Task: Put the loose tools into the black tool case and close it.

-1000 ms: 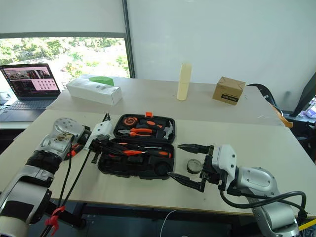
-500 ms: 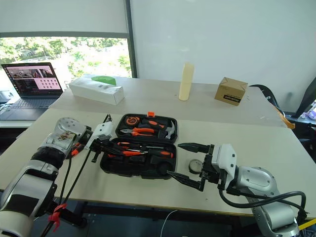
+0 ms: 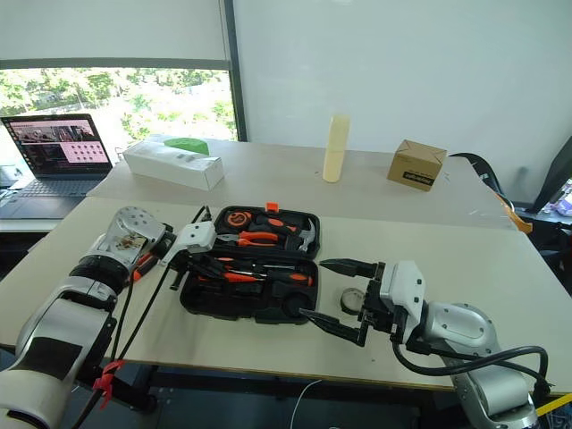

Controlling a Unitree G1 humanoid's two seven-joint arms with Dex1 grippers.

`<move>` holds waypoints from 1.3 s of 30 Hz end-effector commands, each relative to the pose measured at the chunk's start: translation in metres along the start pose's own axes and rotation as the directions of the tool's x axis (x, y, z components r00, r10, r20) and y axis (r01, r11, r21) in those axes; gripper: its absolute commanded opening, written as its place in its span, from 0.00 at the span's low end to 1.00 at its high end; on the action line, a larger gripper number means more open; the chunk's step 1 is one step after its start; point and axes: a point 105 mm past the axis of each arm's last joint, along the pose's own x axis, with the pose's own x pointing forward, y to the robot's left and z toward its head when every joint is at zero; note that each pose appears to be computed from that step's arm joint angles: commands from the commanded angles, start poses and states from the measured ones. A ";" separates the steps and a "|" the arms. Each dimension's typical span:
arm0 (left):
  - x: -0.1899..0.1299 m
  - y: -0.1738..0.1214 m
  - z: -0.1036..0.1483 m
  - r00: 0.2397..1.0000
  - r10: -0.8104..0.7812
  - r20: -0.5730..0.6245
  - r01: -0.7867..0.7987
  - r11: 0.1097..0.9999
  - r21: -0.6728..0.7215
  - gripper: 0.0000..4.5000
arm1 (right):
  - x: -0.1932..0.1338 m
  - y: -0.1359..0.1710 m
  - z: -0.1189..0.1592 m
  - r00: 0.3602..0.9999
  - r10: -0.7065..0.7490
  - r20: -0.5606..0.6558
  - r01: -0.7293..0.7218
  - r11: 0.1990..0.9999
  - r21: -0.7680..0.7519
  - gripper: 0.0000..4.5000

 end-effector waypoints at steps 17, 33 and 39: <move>-0.017 0.008 0.018 0.994 0.058 0.088 -0.064 0.996 0.064 0.78 | 0.003 -0.004 0.008 0.999 0.010 0.035 -0.009 0.999 -0.031 1.00; -0.026 -0.009 0.013 0.960 0.094 0.264 -0.116 0.991 0.073 0.20 | 0.007 -0.002 0.006 0.999 0.007 0.047 -0.006 1.000 -0.025 1.00; -0.011 -0.011 0.001 0.968 0.107 0.228 -0.129 0.988 0.083 0.02 | 0.007 -0.002 0.006 0.999 0.008 0.050 -0.007 1.000 -0.029 1.00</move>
